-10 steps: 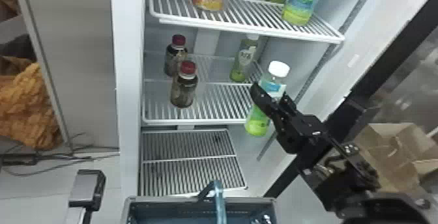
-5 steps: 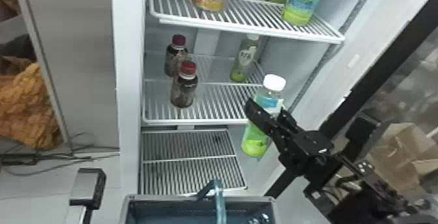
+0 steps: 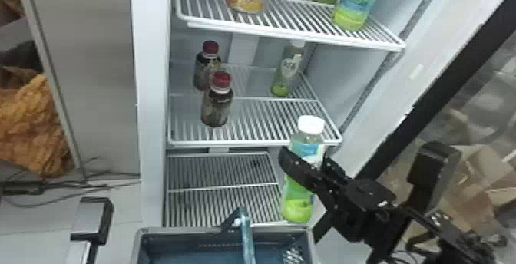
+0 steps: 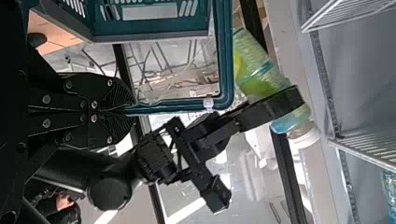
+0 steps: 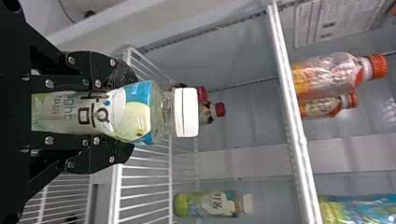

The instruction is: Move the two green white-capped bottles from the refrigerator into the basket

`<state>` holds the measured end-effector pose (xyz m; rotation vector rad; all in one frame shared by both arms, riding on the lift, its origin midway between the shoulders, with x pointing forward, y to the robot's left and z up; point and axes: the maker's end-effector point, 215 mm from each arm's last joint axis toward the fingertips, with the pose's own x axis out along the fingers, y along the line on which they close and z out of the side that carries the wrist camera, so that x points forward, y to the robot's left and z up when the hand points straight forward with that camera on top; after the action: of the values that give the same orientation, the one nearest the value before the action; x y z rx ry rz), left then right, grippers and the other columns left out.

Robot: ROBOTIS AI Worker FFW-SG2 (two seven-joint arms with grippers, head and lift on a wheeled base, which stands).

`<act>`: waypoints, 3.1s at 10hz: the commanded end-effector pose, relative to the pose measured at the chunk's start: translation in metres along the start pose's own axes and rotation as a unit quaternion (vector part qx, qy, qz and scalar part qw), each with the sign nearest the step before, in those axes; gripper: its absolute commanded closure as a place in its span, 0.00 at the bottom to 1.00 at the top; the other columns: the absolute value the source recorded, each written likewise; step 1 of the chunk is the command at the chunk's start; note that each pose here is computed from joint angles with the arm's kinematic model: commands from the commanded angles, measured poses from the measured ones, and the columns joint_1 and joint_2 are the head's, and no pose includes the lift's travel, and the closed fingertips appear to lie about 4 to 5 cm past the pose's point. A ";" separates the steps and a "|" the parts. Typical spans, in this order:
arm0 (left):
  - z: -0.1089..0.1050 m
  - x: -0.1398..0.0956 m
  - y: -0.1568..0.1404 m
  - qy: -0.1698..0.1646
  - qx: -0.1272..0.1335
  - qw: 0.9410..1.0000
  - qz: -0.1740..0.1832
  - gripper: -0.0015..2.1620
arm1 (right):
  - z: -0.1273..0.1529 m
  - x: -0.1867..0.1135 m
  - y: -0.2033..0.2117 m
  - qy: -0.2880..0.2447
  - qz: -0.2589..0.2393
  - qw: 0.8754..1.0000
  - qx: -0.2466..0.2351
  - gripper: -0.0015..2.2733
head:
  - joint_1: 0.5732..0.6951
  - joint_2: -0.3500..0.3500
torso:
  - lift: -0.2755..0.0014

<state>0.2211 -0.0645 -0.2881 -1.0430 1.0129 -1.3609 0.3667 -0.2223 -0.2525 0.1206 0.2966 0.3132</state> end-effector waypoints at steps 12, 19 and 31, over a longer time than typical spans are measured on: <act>0.004 -0.005 0.005 -0.009 0.001 1.000 0.009 0.53 | -0.085 -0.071 0.040 0.174 0.011 0.984 0.045 0.40 | 1.00 0.00 | 0.04; 0.002 -0.004 0.004 -0.008 -0.003 1.000 0.005 0.53 | -0.111 -0.071 0.047 0.199 0.031 0.976 0.084 0.36 | 1.00 0.00 | 0.04; 0.002 -0.004 0.002 -0.009 -0.005 1.000 0.001 0.53 | -0.033 -0.023 -0.032 0.023 -0.019 0.999 0.030 0.15 | 1.00 0.00 | 0.04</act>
<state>0.2236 -0.0599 -0.2896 -1.0603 1.0077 -1.3425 0.3373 -0.2506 -0.2810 0.1608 0.3796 0.2784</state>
